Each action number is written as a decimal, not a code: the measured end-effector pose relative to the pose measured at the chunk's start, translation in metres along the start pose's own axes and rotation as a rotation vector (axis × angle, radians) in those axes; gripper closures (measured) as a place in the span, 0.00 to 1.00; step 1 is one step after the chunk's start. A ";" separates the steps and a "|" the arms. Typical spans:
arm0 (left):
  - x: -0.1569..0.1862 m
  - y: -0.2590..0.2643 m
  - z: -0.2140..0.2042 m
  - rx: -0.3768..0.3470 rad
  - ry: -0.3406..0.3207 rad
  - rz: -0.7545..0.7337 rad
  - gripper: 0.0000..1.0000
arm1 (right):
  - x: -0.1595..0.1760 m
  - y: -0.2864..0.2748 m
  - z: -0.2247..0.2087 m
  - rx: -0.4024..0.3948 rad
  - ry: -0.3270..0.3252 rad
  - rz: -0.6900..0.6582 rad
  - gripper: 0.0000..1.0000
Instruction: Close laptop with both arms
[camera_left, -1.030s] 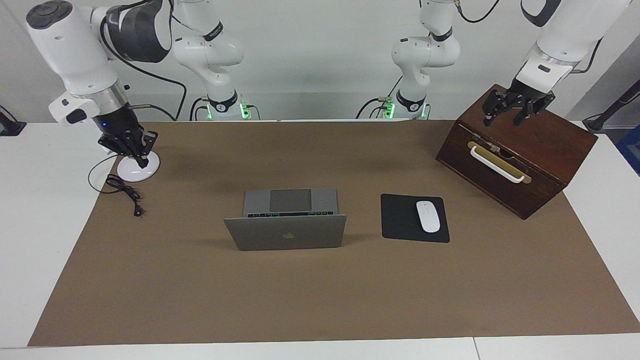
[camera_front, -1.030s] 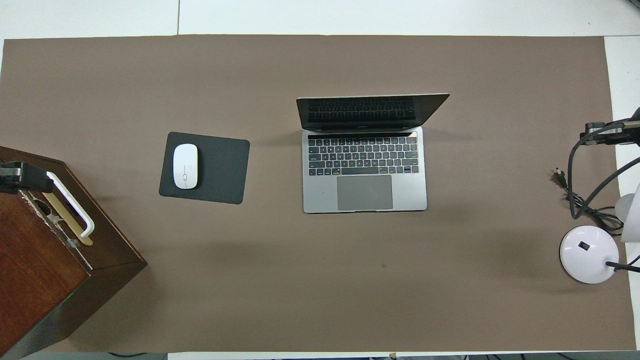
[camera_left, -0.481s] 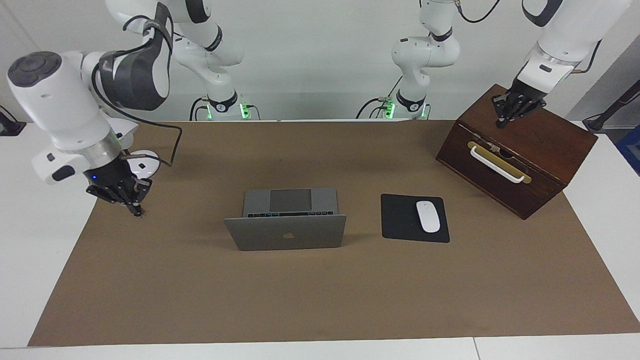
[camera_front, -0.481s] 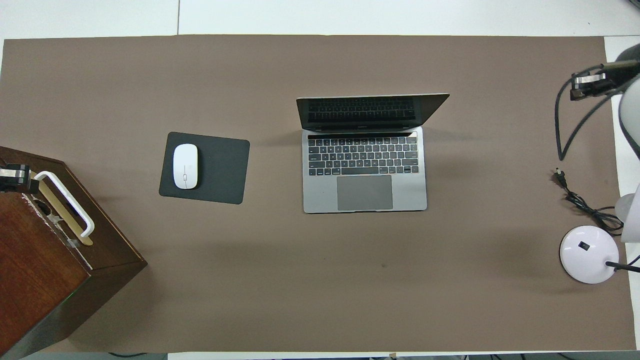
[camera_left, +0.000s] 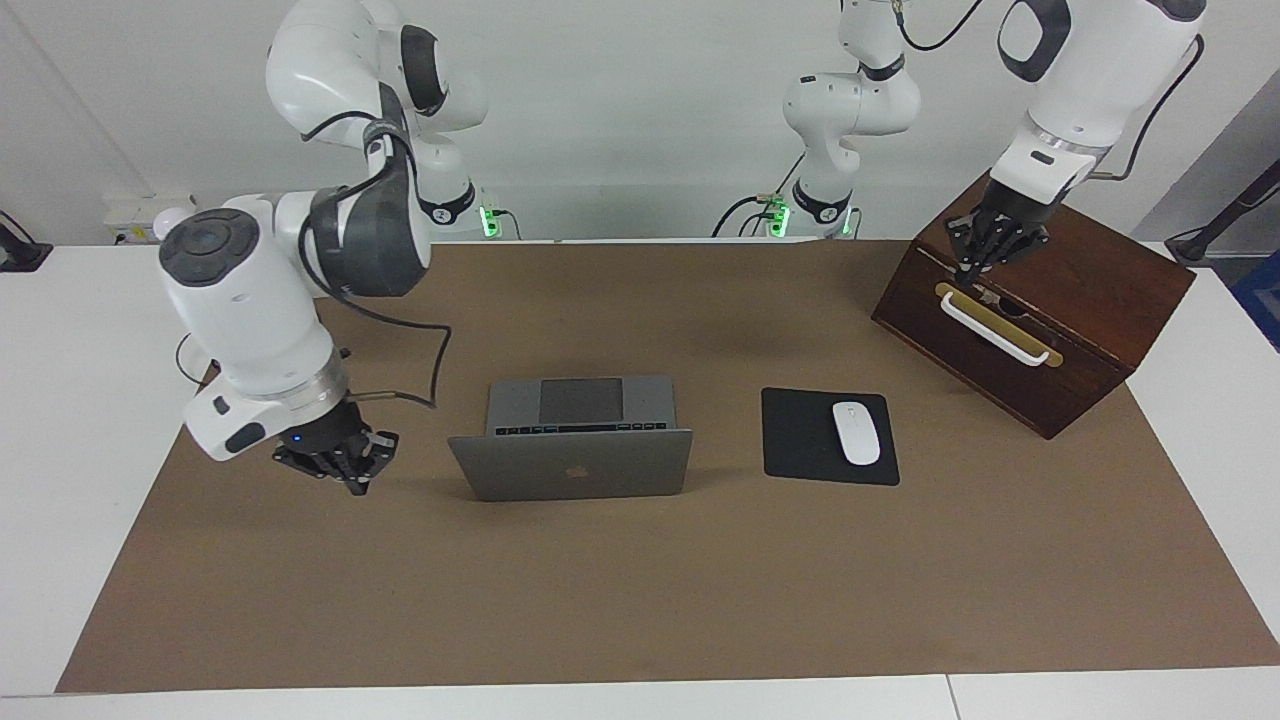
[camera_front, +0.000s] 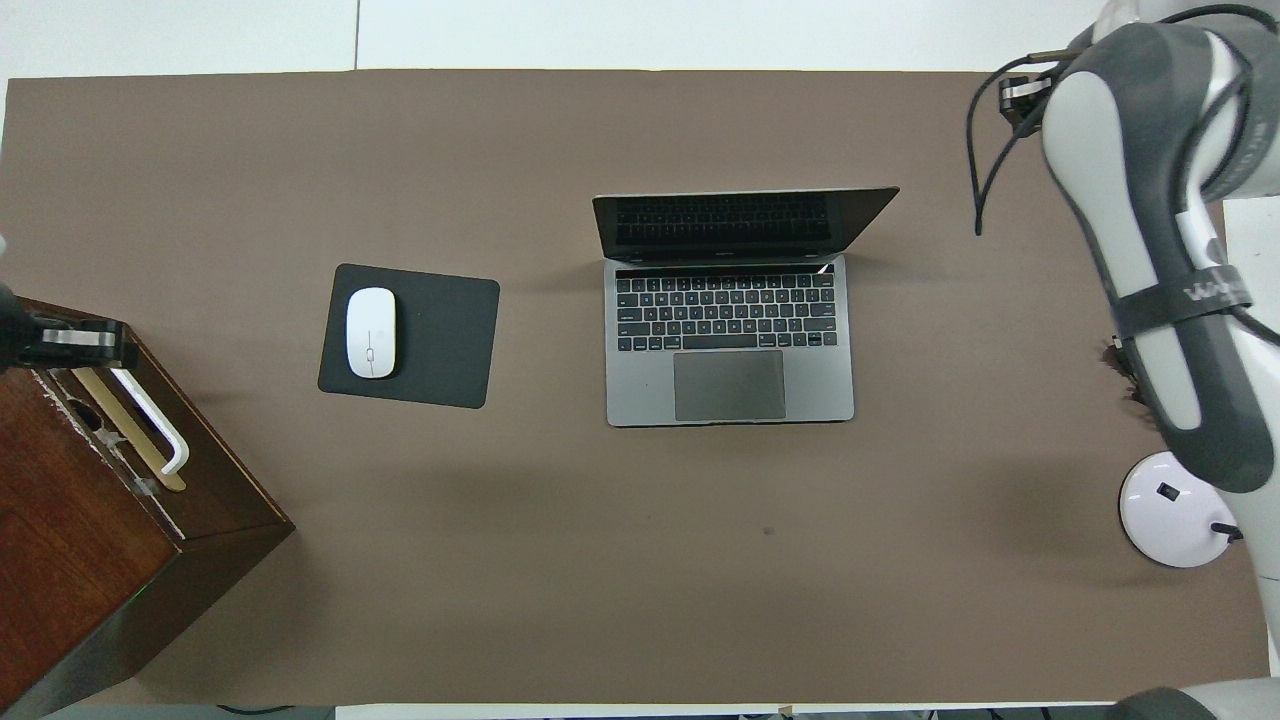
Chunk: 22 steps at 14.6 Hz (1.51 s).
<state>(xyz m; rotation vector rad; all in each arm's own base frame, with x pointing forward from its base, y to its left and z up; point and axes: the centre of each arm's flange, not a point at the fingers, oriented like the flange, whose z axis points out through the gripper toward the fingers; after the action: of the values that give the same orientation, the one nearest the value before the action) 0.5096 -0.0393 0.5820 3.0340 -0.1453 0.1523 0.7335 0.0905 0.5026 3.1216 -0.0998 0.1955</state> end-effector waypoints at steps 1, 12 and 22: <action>-0.005 0.006 0.008 -0.010 0.023 0.009 0.99 | -0.004 -0.022 -0.002 -0.005 0.004 0.020 0.99; -0.054 0.123 0.086 -0.105 0.259 0.204 0.99 | -0.020 -0.097 -0.002 -0.006 0.042 0.097 0.99; -0.110 0.197 0.156 -0.206 0.451 0.275 0.99 | -0.029 -0.147 -0.005 0.041 0.116 -0.115 0.99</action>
<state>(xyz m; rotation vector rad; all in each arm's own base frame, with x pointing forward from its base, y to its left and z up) 0.3955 -0.2409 0.4350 2.6787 -0.5011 0.7790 0.7136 0.2393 0.5027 3.1348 0.0859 0.3802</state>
